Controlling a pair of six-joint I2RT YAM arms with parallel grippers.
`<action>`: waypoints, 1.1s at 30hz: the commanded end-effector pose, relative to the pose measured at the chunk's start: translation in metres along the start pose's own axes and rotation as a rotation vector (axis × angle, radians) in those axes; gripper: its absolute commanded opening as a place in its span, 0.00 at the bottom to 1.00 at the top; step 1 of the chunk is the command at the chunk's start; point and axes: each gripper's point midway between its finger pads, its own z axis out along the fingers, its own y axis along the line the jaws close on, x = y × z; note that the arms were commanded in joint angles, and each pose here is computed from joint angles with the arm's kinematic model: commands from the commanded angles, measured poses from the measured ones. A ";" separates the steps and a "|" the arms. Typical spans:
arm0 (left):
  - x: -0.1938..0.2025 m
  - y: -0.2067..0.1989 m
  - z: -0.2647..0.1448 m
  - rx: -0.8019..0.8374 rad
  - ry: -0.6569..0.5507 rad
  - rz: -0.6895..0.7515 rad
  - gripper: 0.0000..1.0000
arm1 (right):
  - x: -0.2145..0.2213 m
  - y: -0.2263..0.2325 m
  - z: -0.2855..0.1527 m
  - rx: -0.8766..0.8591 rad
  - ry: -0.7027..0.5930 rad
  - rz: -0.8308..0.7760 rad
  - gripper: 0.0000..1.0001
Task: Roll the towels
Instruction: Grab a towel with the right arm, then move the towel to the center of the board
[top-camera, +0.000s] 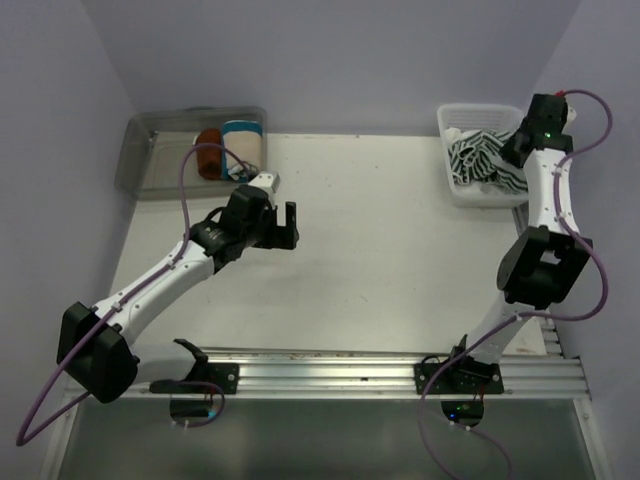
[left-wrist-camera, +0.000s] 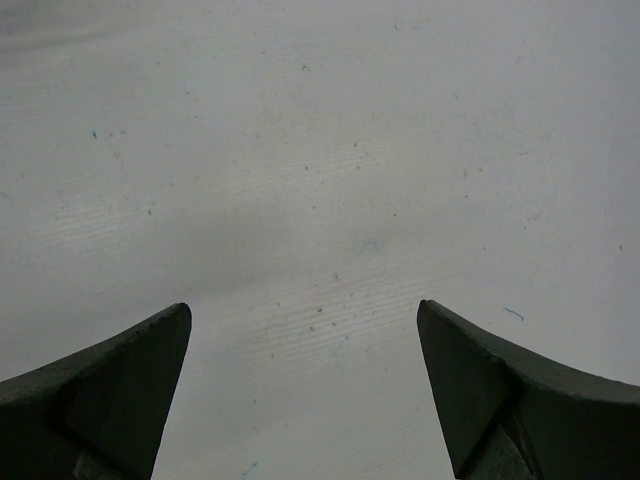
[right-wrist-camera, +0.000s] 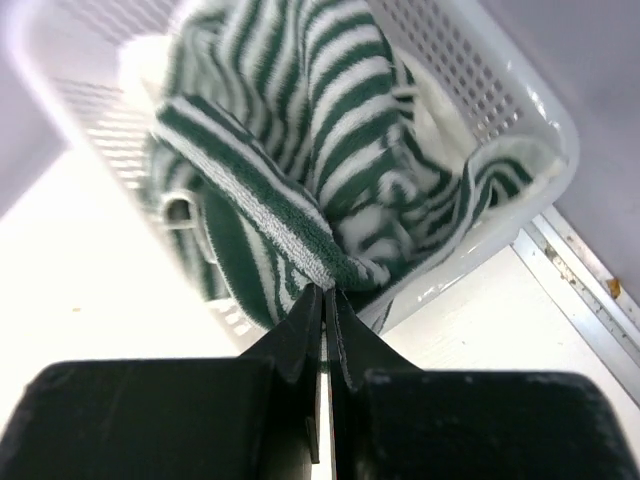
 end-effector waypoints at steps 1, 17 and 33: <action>-0.017 -0.005 -0.001 0.005 -0.037 0.010 1.00 | -0.068 0.048 -0.112 -0.236 -0.244 0.031 0.00; -0.075 0.032 -0.013 -0.172 -0.071 -0.099 1.00 | -0.037 0.201 -0.392 -0.999 -0.404 -0.121 0.00; -0.104 0.100 -0.060 -0.264 -0.201 -0.247 1.00 | 0.340 0.247 -0.292 -0.878 0.300 -0.617 0.49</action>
